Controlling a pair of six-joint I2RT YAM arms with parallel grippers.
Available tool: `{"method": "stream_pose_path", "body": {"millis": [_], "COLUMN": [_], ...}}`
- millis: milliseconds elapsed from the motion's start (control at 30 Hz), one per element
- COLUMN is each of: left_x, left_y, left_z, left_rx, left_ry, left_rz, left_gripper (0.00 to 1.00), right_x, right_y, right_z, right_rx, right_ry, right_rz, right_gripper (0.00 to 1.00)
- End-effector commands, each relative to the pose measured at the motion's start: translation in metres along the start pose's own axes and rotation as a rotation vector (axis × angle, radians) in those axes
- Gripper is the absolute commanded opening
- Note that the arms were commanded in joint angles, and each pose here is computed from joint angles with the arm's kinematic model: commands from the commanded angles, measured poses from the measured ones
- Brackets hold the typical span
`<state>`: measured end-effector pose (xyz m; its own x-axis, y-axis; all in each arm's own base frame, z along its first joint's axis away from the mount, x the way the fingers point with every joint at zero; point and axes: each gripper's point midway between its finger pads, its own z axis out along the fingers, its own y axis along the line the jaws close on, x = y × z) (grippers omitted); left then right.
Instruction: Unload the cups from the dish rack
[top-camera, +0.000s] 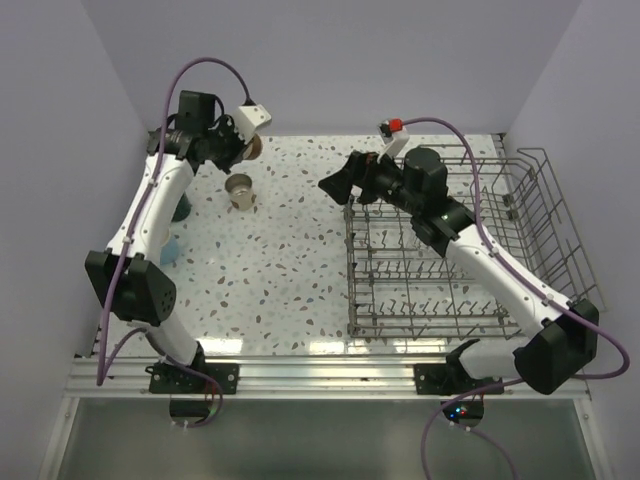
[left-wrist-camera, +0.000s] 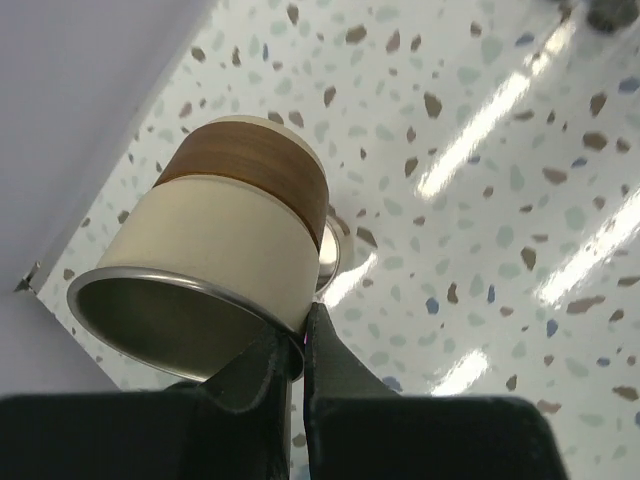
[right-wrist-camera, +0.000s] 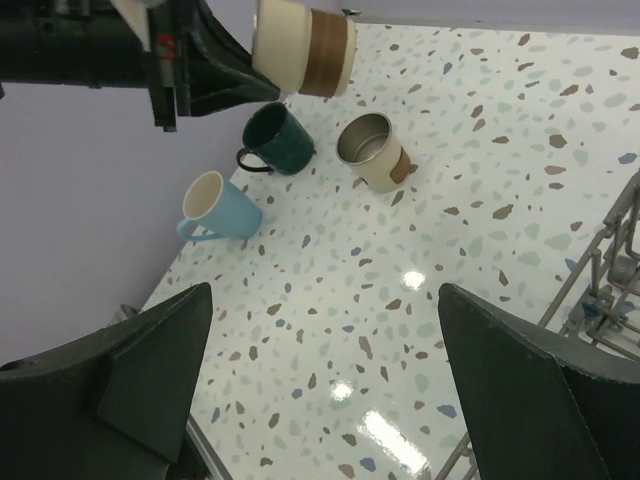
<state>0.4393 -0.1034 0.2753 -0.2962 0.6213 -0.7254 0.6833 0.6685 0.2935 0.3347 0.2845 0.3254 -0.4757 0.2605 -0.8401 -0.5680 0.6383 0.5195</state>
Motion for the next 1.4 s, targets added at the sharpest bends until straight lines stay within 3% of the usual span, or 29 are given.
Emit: {"method": "stream_pose_path", "body": {"millis": [0,200,367,567,767,933,1367], "left_x": [0.051,0.097,0.093,0.078,0.092,0.120,0.146], "left_y": [0.001,-0.004,0.010,0.013,0.007,-0.016,-0.015], "left_z": [0.007,0.031,0.051,0.046,0.054,0.071,0.089], "left_rx": [0.056,0.118,0.050,0.052,0.108,0.161,0.128], "left_ry": [0.255,0.450,0.423,0.379,0.444,0.572,0.719], "left_rz": [0.108,0.085,0.073,0.091,0.116,0.129,0.207], "left_gripper": [0.00,0.00,0.00,0.00,0.00,0.00,0.00], "right_x": [-0.002,0.009,0.014,0.020,0.023,0.033,0.042], "right_y": [-0.005,-0.014,-0.017,-0.022,-0.023,-0.027,-0.033], "right_z": [-0.013,-0.018,-0.022,-0.025,-0.022,-0.021,-0.019], "right_rx": [0.042,0.076,0.085,0.101,0.097,0.103,0.117], "right_ry": [-0.014,0.023,0.024,0.038,0.050,0.076,0.104], "right_rz": [-0.065,-0.087,-0.091,-0.091,-0.090,-0.078,-0.071], "right_gripper": [0.98,0.98,0.98,0.98,0.98,0.98,0.98]}}
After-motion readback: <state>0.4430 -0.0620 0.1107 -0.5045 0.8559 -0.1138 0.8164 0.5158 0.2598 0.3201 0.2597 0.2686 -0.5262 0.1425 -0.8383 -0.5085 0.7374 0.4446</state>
